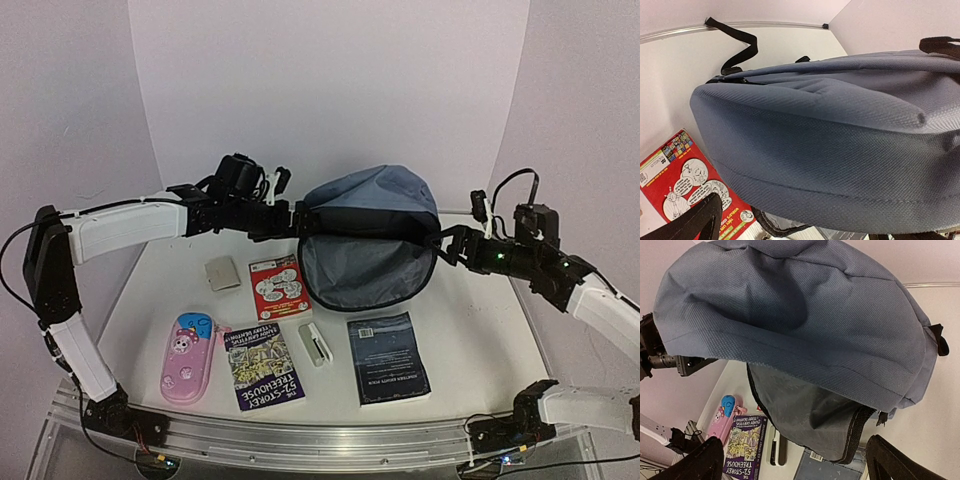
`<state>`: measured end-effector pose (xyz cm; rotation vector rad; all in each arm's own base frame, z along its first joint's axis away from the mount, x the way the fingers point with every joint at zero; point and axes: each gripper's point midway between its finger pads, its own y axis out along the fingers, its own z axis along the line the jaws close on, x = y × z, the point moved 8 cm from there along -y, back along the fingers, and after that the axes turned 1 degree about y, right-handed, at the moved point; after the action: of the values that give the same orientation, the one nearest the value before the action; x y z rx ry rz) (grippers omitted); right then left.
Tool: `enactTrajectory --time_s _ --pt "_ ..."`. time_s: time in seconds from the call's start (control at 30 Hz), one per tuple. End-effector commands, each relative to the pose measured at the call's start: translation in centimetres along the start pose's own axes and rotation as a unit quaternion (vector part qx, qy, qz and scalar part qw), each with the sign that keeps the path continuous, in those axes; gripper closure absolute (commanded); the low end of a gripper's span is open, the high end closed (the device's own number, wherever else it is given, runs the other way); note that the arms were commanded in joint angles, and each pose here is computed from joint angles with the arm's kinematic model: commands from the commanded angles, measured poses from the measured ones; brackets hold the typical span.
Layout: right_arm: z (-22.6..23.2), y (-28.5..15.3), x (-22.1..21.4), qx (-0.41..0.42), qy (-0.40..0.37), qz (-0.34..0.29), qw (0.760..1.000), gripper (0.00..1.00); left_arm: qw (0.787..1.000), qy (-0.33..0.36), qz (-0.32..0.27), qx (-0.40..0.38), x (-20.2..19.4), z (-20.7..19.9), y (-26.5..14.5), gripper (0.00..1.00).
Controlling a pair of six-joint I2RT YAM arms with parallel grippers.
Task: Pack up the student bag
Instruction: Adjust the student bag at the center of the board.
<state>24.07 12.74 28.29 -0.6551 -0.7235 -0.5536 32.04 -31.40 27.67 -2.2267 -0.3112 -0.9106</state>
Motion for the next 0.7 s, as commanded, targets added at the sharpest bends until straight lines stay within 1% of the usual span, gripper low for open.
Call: enactTrajectory --time_s 0.0,0.13,0.23,0.37,0.5,0.6,0.67 --pt "-0.7 0.6 0.1 -0.025 0.003 -0.006 1.000 0.02 0.997 0.064 -0.023 -0.022 1.5 -1.8 -0.8 0.00" --pt "-1.7 1.7 0.0 -0.054 0.018 -0.002 0.998 0.02 0.996 0.093 -0.014 -0.003 0.9 -1.6 -1.0 0.00" --pt "-2.4 2.4 -0.6 -0.063 0.028 0.012 0.998 0.02 0.995 0.097 -0.015 -0.001 0.0 -1.3 -1.7 0.00" --pt "-2.8 2.8 -1.6 -0.057 0.031 0.032 0.997 0.02 0.996 0.085 -0.008 0.001 -1.2 -0.8 -2.3 0.00" --pt "-2.6 2.9 -1.7 -0.043 0.034 0.028 0.998 0.04 0.997 0.074 -0.013 0.012 -1.8 -0.3 -2.5 0.00" --pt "-2.7 3.4 -1.6 -0.029 0.045 0.021 0.998 0.05 0.996 0.085 -0.023 0.002 -1.7 -0.4 -2.6 0.00" --pt "-2.6 4.2 -1.4 -0.009 0.051 0.016 0.999 0.09 0.995 0.098 -0.029 -0.008 -1.2 -0.9 -2.5 0.00"
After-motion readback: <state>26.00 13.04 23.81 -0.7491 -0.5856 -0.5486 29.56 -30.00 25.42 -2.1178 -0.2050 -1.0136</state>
